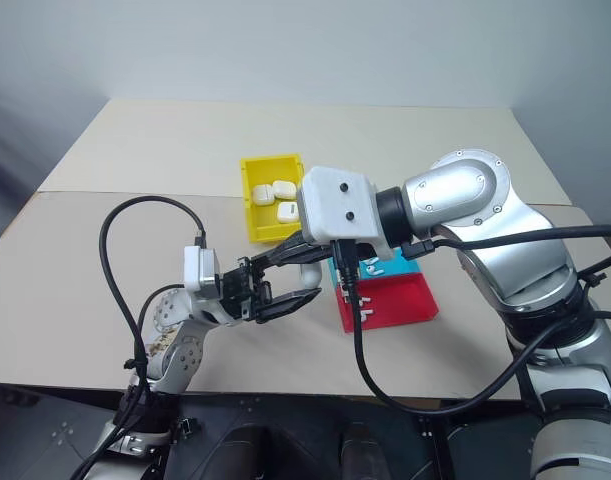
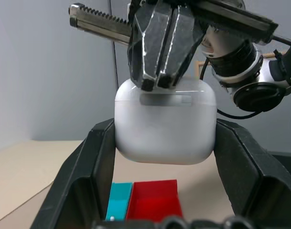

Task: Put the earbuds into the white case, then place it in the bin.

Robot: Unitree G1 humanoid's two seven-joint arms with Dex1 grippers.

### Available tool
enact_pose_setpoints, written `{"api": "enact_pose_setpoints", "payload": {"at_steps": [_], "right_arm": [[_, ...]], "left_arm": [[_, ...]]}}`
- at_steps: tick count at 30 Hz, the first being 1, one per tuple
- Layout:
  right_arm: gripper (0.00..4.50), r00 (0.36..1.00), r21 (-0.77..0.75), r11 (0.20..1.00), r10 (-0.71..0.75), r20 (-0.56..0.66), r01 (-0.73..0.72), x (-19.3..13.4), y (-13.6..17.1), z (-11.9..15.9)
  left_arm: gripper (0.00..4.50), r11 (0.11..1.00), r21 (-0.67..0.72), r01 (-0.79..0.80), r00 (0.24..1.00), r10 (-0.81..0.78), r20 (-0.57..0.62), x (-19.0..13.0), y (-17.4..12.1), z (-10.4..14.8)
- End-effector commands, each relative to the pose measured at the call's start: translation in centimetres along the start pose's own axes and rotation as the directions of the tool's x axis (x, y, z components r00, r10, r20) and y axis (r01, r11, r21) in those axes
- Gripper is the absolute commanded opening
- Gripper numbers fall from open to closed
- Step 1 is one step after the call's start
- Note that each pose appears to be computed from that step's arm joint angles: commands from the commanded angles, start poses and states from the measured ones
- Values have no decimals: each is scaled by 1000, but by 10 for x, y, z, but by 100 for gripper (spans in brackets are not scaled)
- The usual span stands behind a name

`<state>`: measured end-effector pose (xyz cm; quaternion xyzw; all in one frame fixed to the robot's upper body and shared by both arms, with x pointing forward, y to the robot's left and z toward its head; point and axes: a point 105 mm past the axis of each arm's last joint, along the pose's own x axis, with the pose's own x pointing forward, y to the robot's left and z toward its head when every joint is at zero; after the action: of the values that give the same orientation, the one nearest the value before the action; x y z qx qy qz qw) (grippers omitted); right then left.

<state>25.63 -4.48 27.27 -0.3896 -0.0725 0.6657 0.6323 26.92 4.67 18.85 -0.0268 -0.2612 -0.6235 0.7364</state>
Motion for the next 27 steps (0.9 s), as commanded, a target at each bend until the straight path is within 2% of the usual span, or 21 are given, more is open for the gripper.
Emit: {"api": "enact_pose_setpoints", "payload": {"at_steps": [1, 4, 6, 7, 9, 11, 12, 15, 17, 19, 21, 23, 25, 27], "right_arm": [[3, 995, -16, 996, -85, 46, 86, -14, -10, 9], [3, 970, 34, 983, -182, 162, 179, -26, -27, 29], [3, 948, 66, 967, -255, 193, 246, -34, -38, 33], [3, 931, 81, 948, -317, 181, 307, -40, -45, 30], [3, 893, 113, 908, -417, 170, 403, -50, -55, 25], [3, 863, 145, 877, -477, 167, 457, -57, -58, 22], [3, 852, 174, 865, -496, 165, 470, -61, -57, 19], [3, 836, 213, 844, -527, 153, 492, -65, -53, 12], [3, 824, 231, 822, -554, 117, 520, -67, -50, 3], [3, 818, 236, 810, -568, 87, 537, -68, -48, -4], [3, 820, 234, 808, -569, 66, 541, -69, -46, -9], [3, 822, 223, 808, -568, 47, 546, -69, -43, -13], [3, 820, 225, 804, -572, 39, 550, -69, -42, -15], [3, 817, 227, 799, -577, 27, 557, -70, -42, -18]], "left_arm": [[277, 999, 51, 11, 998, -14, 57, 4, 0, 16], [277, 999, 51, -11, 999, 9, 42, 2, 2, 15], [277, 998, 54, -42, 999, 41, 15, 0, 5, 15], [277, 992, 70, -104, 994, 105, -18, 2, 14, 17], [277, 973, 104, -208, 962, 222, -157, 5, 32, 15], [277, 932, 159, -325, 898, 357, -256, 8, 53, 15], [277, 889, 203, -410, 865, 449, -223, 11, 67, 21], [277, 793, 259, -552, 785, 598, -160, 15, 92, 34], [277, 716, 350, -604, 681, 692, -242, 17, 113, 31], [277, 649, 421, -634, 586, 758, -286, 17, 129, 29], [277, 618, 449, -646, 555, 783, -279, 16, 138, 28], [277, 545, 415, -729, 478, 838, -263, 11, 151, 28], [277, 512, 434, -741, 438, 859, -266, 8, 157, 24], [277, 529, 481, -700, 437, 849, -297, 10, 157, 14]]}}
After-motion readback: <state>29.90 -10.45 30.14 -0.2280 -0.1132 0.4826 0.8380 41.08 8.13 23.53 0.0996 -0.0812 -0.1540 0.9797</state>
